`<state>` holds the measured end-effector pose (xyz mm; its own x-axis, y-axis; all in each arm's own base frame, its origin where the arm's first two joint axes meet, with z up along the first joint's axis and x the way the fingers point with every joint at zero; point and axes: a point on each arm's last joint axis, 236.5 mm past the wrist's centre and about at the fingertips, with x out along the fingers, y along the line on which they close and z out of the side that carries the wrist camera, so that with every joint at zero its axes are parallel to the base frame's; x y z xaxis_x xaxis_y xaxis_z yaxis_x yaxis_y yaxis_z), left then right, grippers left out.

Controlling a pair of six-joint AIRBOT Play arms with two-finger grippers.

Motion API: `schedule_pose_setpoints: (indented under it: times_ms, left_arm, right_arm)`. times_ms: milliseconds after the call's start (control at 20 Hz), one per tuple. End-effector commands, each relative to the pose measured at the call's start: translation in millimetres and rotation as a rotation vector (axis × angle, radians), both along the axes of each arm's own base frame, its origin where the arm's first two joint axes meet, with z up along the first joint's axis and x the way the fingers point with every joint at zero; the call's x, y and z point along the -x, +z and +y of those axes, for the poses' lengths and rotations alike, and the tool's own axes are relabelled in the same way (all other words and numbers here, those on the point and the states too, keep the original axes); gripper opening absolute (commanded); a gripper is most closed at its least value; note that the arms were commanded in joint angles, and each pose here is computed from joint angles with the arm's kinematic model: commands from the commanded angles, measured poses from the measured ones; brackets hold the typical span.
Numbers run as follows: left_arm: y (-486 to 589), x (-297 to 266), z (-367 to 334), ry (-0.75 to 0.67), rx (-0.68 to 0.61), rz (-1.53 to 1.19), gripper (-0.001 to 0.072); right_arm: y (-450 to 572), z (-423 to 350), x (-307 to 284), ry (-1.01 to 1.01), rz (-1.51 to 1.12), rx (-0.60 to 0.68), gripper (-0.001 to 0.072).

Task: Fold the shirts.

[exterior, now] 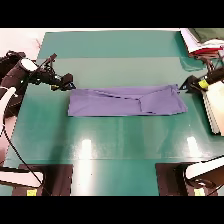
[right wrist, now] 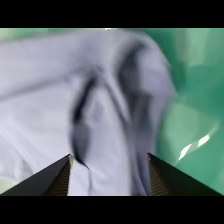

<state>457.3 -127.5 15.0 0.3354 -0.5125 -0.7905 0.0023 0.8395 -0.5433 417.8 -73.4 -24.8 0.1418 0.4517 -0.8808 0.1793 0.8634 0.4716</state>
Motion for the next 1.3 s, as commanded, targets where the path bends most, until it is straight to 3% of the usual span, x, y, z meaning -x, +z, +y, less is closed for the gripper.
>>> schedule_pose_setpoints:
  times_ms: [0,300,450,550,600,650,950,1250]
  left_arm:
    - [5.3,8.1,-24.2,-0.052,0.023,0.009,0.0029]
    - [10.9,9.5,-95.4,-0.095,0.042,-0.058,0.0029]
    - [13.6,18.6,-134.6,-0.153,0.048,-0.1,0.0028]
    - [20.4,14.7,-153.2,-0.15,0.059,-0.156,0.0028]
    - [23.0,13.5,-159.8,-0.146,0.065,-0.174,0.0027]
    - [24.2,13.8,-165.0,-0.141,0.072,-0.179,0.0027]
    - [-14.8,11.4,-189.5,-0.135,0.108,-0.09,0.0027]
    - [-48.8,0.8,-250.1,-0.208,0.127,-0.069,0.0028]
  right_arm:
    - [-25.2,-10.3,22.8,-0.093,0.022,-0.142,0.0577]
    - [-59.9,8.7,20.2,-0.109,-0.017,-0.156,0.0571]
    - [-70.2,35.2,18.0,-0.053,0.005,-0.17,0.0487]
    - [-68.3,52.8,12.2,-0.032,-0.009,-0.208,0.0252]
    - [-64.2,57.3,9.9,-0.006,-0.033,-0.209,0.007]
    - [-55.3,58.5,6.1,0.001,-0.065,-0.209,0.0012]
    - [68.5,71.4,-10.9,0.093,-0.29,-0.163,0.0011]
    - [184.5,178.0,-16.6,0.301,-0.49,-0.143,0.001]
